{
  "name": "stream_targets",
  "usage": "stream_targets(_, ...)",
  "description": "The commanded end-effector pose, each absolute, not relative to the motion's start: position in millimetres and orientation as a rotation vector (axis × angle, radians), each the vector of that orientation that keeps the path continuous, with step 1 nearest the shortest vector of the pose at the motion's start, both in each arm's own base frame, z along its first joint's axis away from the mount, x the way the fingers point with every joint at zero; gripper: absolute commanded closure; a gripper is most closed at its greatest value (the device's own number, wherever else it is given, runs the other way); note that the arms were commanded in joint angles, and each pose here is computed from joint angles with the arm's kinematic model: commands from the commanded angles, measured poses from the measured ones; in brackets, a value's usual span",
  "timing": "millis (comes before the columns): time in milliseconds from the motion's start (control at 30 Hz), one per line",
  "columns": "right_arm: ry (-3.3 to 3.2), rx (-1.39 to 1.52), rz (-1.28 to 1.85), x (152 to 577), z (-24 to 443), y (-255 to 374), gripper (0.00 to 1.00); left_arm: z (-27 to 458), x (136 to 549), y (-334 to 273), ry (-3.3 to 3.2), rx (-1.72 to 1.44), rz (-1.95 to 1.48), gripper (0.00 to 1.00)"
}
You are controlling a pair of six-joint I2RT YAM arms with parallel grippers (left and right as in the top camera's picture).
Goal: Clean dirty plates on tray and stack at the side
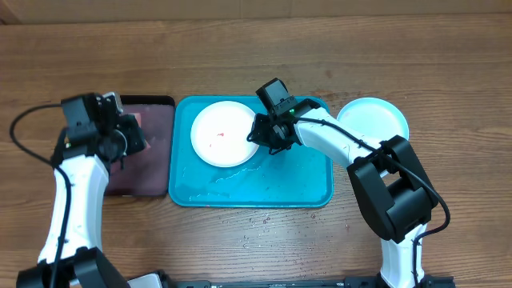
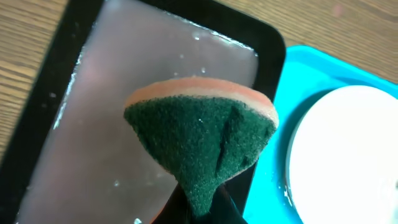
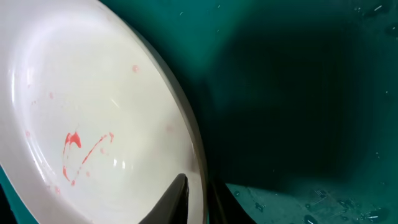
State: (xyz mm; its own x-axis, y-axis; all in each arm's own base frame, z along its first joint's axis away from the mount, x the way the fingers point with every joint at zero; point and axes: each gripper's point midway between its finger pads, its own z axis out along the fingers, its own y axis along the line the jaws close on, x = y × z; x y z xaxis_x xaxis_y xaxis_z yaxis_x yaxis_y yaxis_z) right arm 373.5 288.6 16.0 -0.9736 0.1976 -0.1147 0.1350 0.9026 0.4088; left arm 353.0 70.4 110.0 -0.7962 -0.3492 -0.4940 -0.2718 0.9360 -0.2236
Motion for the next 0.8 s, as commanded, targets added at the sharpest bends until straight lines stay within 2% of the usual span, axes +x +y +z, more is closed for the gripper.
stream_targets(0,2.915,0.244,0.594,371.9,13.0,288.9,0.86,113.7,350.6,61.2,2.496,-0.390,-0.276,0.96)
stream_targets(133,2.931,0.235,0.582,366.3,11.4,290.2,0.96,110.3,351.6,57.7,2.481,-0.378,-0.313,0.96)
stream_targets(767,2.922,0.227,0.542,366.0,10.2,290.0,0.96,138.8,388.1,70.8,2.302,-0.230,-0.215,0.96)
